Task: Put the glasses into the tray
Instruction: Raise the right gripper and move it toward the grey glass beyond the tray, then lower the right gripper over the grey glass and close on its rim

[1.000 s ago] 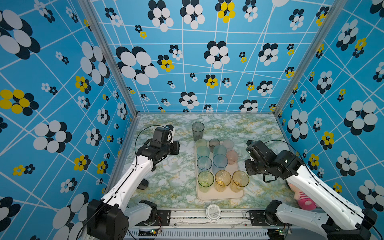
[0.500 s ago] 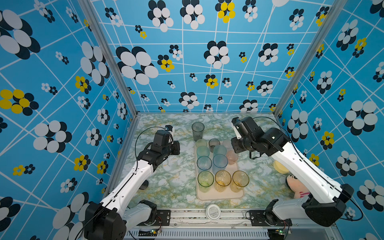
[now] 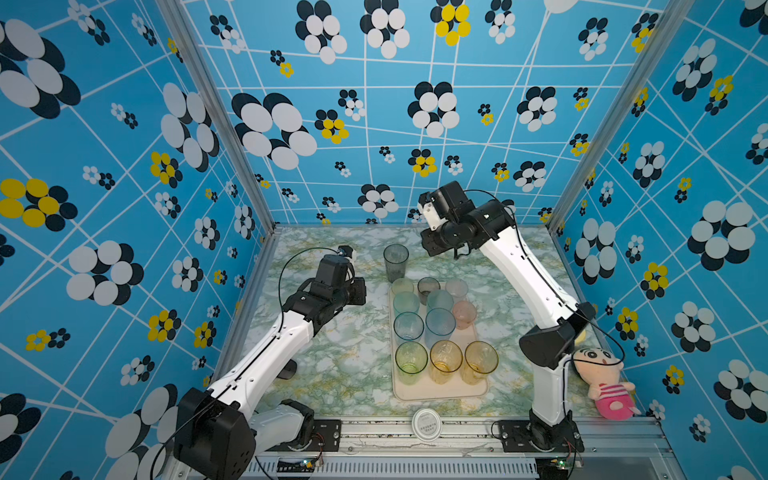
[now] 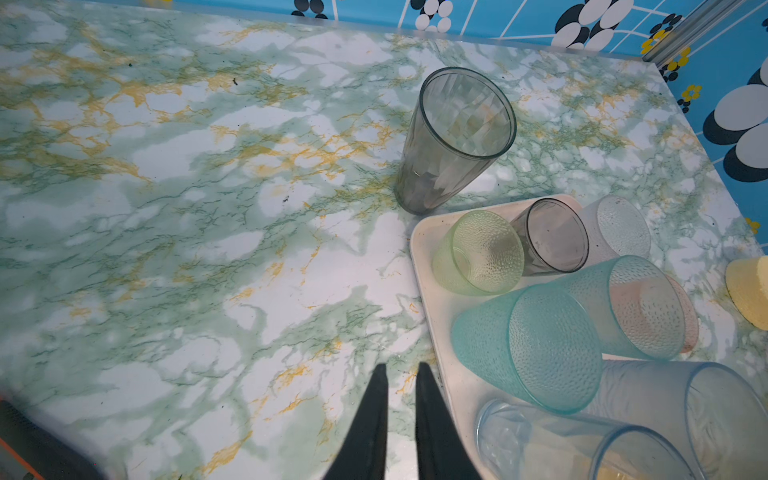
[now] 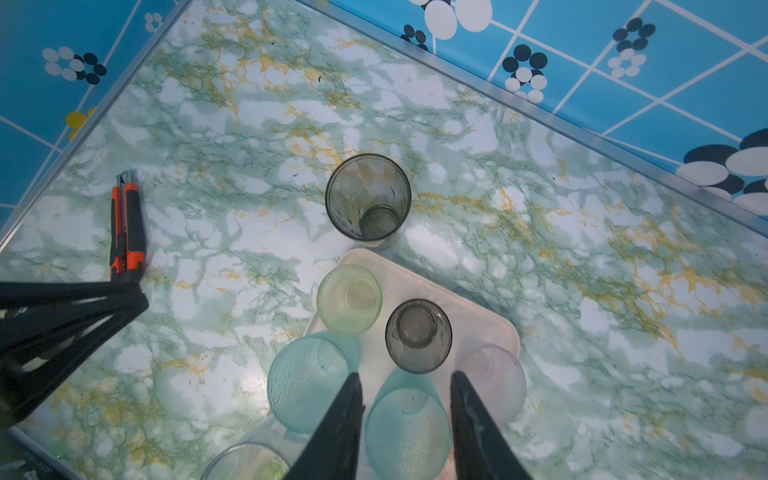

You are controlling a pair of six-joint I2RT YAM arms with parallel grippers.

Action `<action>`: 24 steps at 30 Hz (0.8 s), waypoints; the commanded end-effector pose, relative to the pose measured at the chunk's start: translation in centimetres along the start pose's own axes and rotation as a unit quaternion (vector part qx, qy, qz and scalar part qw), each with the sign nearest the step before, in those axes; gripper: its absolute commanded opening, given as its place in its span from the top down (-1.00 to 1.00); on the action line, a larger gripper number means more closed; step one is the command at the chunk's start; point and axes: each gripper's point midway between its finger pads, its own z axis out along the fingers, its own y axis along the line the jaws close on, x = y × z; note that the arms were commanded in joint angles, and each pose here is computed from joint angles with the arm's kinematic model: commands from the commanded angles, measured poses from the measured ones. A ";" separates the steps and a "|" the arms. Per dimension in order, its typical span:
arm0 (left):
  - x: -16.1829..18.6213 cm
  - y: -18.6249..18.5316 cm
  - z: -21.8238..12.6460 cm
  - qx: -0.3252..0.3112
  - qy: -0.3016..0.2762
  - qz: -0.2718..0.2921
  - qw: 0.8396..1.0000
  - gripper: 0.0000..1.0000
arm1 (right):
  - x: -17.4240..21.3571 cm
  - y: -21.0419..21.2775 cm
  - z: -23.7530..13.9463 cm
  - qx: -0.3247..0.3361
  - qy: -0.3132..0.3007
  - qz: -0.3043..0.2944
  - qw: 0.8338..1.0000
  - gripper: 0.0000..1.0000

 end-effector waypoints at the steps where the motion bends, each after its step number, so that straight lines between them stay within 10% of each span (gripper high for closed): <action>1: -0.9 0.1 -0.5 -0.003 -0.006 0.000 1.000 0.67 | 1.3 0.3 1.9 -0.024 0.052 -0.015 0.998 0.25; 24: 0.0 0.9 -0.2 -0.008 0.006 -0.002 1.000 0.67 | 0.4 0.4 13.8 -0.054 0.045 0.063 0.996 0.36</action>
